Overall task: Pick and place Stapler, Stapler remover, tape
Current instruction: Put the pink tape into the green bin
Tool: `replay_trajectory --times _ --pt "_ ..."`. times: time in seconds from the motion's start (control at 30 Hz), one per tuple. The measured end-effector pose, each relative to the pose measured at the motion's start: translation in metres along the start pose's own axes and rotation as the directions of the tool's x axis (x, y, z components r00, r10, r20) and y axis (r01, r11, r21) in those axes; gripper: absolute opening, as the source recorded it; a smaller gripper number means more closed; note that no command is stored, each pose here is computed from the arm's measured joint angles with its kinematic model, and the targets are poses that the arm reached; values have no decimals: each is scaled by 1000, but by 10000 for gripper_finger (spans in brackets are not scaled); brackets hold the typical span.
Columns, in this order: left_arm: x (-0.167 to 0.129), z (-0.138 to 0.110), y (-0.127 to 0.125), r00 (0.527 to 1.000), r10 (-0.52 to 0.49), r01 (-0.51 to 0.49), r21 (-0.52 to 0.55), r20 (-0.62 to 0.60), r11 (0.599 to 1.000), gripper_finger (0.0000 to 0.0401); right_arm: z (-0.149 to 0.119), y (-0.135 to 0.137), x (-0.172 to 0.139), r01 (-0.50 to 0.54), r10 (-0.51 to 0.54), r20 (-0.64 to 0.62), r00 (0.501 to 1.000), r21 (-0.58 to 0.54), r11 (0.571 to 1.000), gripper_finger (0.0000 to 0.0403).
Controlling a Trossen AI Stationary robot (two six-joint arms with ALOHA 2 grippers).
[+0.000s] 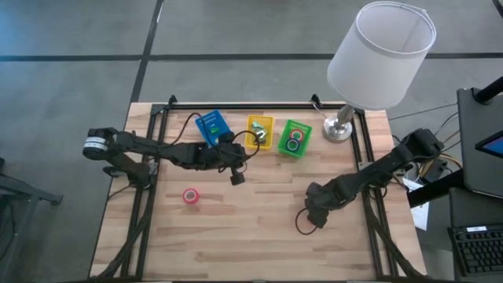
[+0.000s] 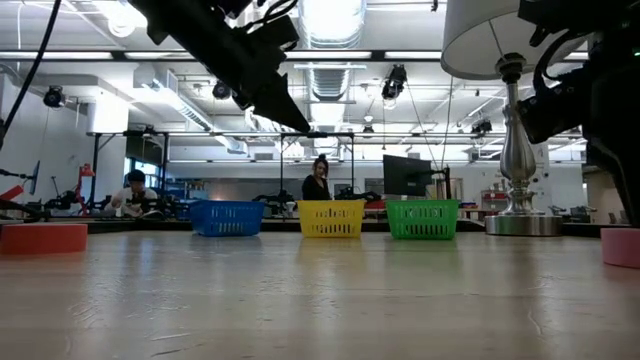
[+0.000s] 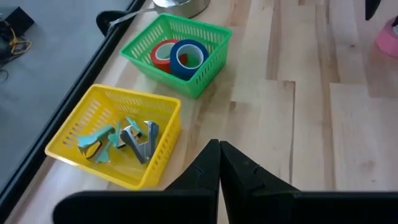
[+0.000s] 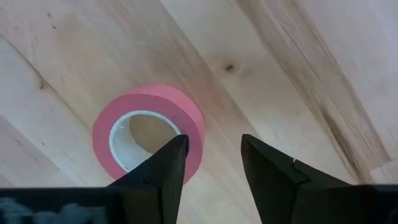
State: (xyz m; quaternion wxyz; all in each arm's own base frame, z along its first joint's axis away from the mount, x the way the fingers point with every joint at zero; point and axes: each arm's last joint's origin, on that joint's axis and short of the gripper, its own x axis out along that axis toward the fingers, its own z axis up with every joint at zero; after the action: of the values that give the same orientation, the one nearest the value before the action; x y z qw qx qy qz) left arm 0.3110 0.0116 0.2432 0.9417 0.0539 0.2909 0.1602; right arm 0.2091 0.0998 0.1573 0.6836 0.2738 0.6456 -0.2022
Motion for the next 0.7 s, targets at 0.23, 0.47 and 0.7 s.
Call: replay_trajectory --times 0.23,0.47,0.7 --pt "1 0 2 1000 5 -5 8 -2 1000 10 -2 8 -4 -20 21 21 1000 -31 999 155" --pt "1 0 2 1000 5 -5 9 -4 1000 10 -7 13 -7 -22 27 53 998 -87 996 155" --pt "1 -1 2 1000 6 -5 9 -6 1000 57 -6 12 -4 -5 10 62 998 -85 996 155"
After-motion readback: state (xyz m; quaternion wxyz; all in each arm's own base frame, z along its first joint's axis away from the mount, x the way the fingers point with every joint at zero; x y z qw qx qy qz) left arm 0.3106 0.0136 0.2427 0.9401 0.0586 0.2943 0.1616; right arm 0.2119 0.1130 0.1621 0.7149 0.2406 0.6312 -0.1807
